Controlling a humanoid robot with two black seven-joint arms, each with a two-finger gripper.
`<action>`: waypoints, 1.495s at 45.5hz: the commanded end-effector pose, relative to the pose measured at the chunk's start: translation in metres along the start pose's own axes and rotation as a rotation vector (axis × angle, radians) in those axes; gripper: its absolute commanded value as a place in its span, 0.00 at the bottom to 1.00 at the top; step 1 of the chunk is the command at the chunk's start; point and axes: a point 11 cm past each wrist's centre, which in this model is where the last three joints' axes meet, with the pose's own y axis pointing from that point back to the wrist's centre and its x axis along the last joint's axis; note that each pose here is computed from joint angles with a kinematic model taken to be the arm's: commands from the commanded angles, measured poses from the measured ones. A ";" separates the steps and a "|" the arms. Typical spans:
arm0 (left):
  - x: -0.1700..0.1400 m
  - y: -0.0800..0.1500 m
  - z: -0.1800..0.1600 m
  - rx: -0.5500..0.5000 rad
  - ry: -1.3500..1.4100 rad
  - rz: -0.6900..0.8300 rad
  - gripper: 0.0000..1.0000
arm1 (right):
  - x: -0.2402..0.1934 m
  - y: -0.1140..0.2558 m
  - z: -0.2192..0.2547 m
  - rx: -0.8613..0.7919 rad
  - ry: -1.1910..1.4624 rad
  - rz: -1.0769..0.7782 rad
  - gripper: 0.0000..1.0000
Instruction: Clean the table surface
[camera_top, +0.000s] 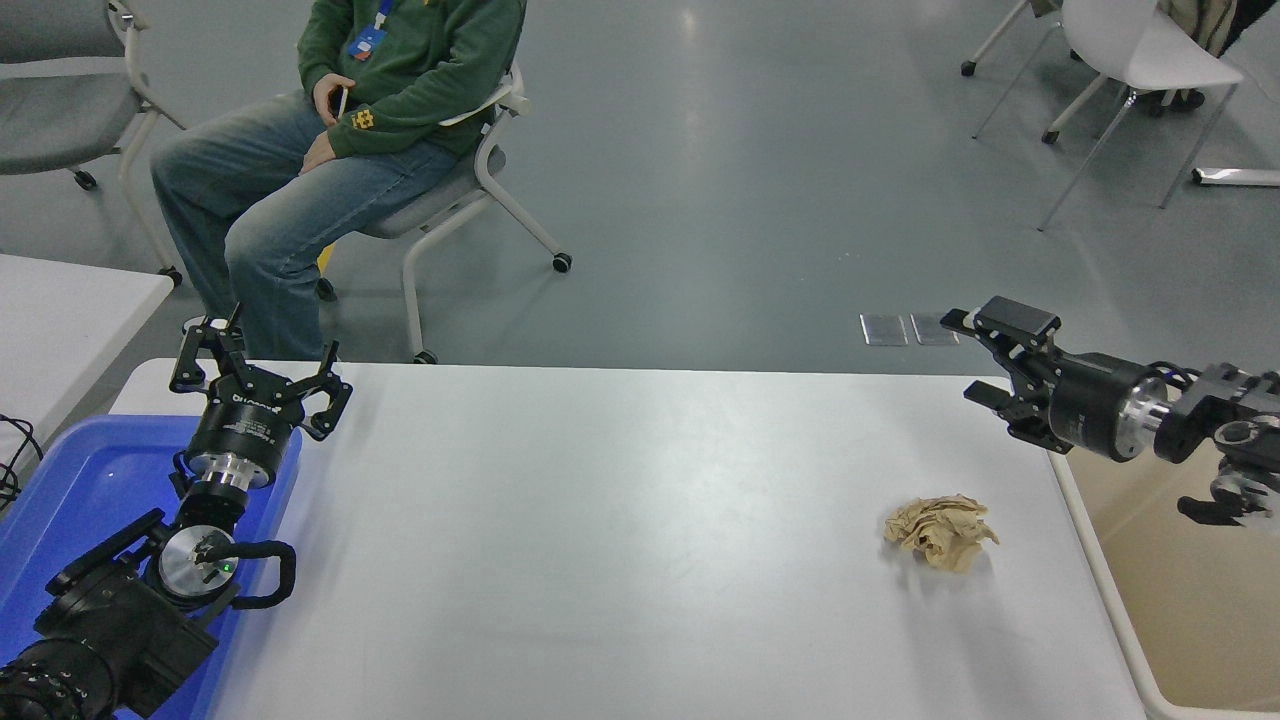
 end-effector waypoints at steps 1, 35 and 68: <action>0.000 0.000 0.000 -0.001 0.001 0.000 1.00 | -0.013 0.004 0.013 -0.208 0.079 -0.083 0.98; 0.000 0.000 0.000 0.000 0.000 -0.001 1.00 | -0.072 -0.032 0.041 -0.491 0.002 -0.200 0.98; 0.000 0.000 0.000 0.000 0.000 -0.001 1.00 | -0.073 -0.075 0.056 -0.553 0.032 -0.132 0.97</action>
